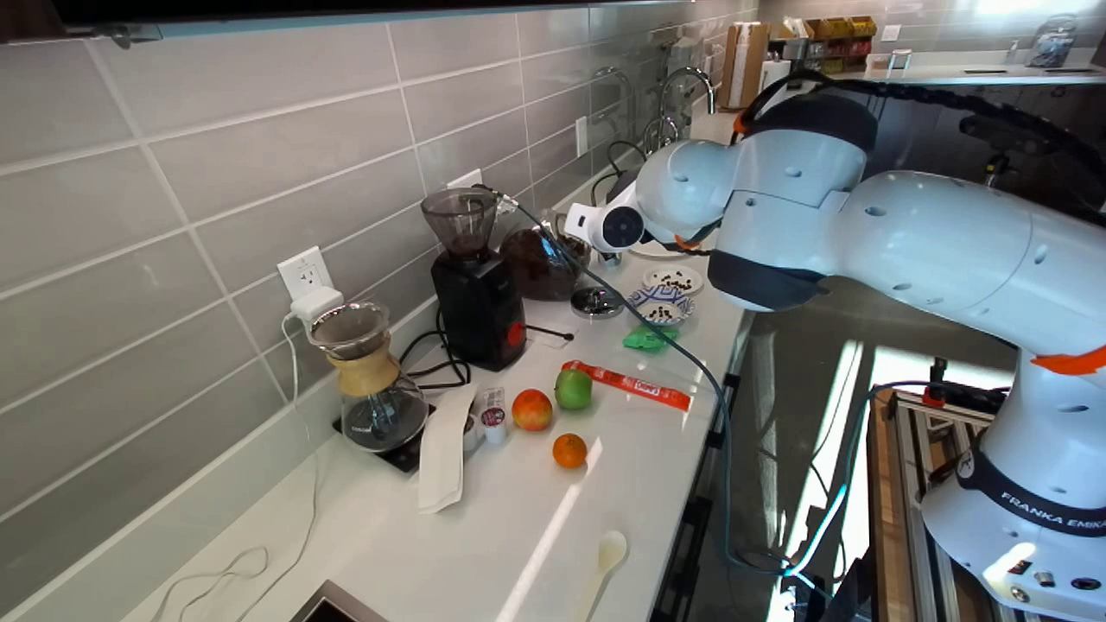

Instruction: Use the silver spoon to get some coffee beans from the container and put them on the small white plate.

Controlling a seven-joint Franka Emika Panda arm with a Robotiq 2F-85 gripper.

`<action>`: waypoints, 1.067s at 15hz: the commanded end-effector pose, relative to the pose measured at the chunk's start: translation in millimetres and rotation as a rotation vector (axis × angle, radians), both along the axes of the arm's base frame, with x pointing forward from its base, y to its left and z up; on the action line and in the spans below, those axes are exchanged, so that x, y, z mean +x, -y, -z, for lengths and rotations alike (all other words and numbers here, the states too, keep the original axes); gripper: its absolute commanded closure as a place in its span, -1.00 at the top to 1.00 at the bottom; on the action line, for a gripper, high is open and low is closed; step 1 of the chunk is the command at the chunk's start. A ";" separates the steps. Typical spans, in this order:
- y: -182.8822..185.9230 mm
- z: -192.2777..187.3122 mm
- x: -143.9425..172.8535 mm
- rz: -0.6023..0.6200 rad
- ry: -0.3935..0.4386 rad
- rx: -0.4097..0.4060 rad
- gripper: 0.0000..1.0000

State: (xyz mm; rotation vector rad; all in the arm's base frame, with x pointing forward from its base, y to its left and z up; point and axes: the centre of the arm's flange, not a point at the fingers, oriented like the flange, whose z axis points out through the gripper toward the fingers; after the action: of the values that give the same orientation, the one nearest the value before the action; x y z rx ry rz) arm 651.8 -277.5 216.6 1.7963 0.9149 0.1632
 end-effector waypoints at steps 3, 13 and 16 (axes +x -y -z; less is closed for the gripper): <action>-5.5 14.7 -6.4 -0.014 0.036 -0.007 -0.98; -17.8 18.3 -6.3 0.024 0.043 0.003 -0.31; -21.5 18.9 -6.1 0.027 0.049 0.009 0.17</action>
State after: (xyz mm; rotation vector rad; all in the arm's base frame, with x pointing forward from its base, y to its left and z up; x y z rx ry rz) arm 652.1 -265.5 204.1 1.7963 0.8659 0.1836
